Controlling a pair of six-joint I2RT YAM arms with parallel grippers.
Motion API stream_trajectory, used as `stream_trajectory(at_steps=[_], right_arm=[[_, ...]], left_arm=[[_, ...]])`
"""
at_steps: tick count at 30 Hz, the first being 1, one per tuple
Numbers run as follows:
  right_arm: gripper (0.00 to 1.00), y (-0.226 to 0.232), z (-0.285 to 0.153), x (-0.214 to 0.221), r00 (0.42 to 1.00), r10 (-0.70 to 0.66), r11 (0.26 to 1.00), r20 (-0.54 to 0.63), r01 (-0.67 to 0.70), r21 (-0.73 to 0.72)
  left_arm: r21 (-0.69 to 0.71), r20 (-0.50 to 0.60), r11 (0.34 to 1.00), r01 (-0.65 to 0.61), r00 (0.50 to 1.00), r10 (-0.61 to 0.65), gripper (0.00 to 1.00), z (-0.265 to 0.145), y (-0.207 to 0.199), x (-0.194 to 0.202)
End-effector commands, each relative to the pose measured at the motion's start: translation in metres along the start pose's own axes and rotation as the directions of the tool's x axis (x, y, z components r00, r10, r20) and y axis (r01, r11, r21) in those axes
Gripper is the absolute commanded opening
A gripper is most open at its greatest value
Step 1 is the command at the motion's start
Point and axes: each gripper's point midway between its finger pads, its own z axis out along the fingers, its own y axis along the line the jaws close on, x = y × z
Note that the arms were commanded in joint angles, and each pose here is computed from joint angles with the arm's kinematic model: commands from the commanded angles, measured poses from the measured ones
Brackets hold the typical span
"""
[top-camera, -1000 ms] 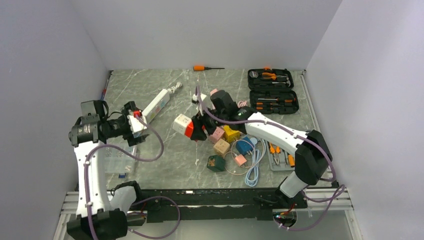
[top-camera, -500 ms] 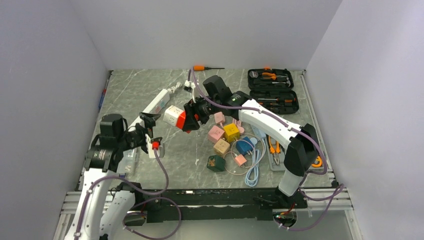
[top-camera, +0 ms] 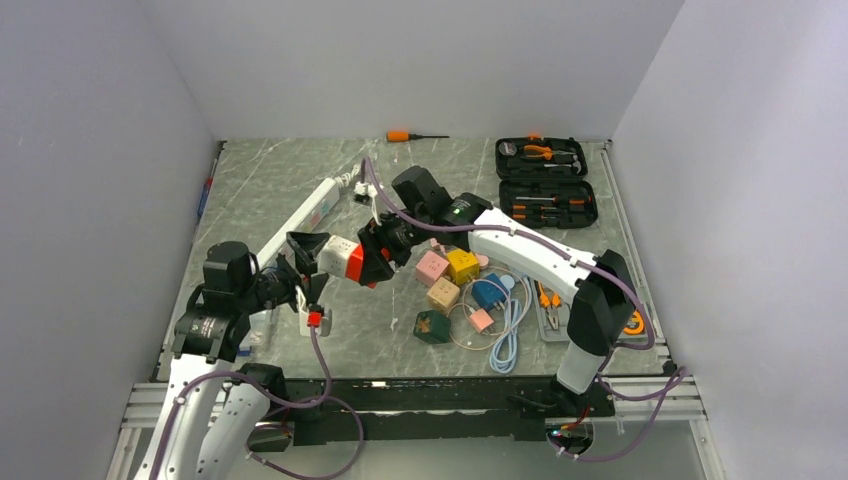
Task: Pull the plug off the socket
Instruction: Remove the plug from the socket.
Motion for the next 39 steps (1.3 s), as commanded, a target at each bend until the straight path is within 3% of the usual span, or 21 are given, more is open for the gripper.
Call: stream_trajectory(at_steps=[1, 20, 22, 27, 31, 36, 39], right_arm=[[0.0, 0.027, -0.009, -0.029, 0.993, -0.084, 0.994, 0.081, 0.089, -0.062], [0.0, 0.057, -0.003, -0.021, 0.99, -0.127, 0.981, 0.064, 0.135, -0.136], [0.0, 0.056, -0.002, -0.018, 0.991, -0.123, 0.982, 0.055, 0.13, -0.135], [0.0, 0.052, 0.001, -0.01, 0.993, -0.111, 0.984, 0.034, 0.114, -0.137], [0.0, 0.051, 0.005, -0.008, 0.994, -0.105, 0.984, 0.025, 0.108, -0.144], [0.0, 0.049, 0.006, -0.004, 0.995, -0.099, 0.985, 0.011, 0.099, -0.139], [0.0, 0.045, 0.004, 0.003, 0.996, -0.089, 0.99, -0.005, 0.088, -0.115]], left_arm=[[0.024, 0.069, 0.996, -0.087, 0.994, 0.085, 0.99, 0.006, -0.006, -0.012], [0.021, 0.098, 0.984, -0.177, 0.98, 0.174, 0.99, 0.02, -0.025, -0.014], [0.003, 0.102, 0.985, -0.17, 0.98, 0.169, 0.96, 0.019, -0.021, -0.017], [0.0, 0.11, 0.982, -0.186, 0.977, 0.185, 0.65, 0.017, -0.023, -0.021], [0.011, 0.134, 0.978, -0.21, 0.969, 0.207, 0.49, 0.017, -0.027, -0.026], [0.034, 0.123, 0.971, -0.239, 0.965, 0.233, 0.06, 0.019, -0.033, -0.022], [0.084, 0.093, 0.967, -0.24, 0.968, 0.232, 0.0, 0.021, -0.043, -0.012]])
